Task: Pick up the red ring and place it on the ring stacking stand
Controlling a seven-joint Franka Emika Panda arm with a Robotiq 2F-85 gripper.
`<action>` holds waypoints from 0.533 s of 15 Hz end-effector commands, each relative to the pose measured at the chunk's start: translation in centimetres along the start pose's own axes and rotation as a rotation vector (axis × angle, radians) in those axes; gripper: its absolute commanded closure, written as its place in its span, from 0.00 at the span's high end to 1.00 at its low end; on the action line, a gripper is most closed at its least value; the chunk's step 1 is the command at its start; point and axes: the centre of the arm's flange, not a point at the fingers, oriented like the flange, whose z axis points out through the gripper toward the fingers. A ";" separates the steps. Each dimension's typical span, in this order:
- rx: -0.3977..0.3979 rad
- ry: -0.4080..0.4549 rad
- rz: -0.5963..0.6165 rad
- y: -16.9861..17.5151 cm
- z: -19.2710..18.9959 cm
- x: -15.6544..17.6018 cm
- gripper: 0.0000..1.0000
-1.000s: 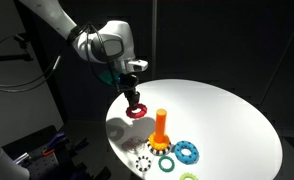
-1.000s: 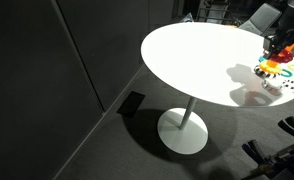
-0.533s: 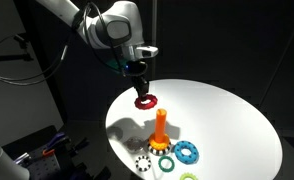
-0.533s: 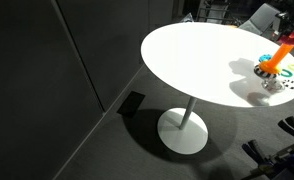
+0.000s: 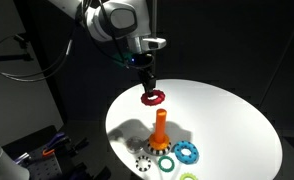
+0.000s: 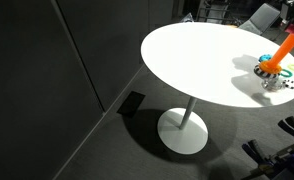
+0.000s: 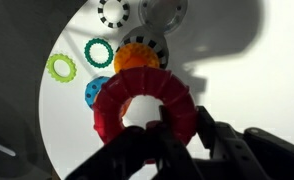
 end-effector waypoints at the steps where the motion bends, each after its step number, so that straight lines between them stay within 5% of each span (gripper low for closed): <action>1: -0.023 -0.011 0.053 1.2 -0.2 1.6 0.11; 8: -0.033 -0.031 0.116 3.6 1.6 3.2 0.10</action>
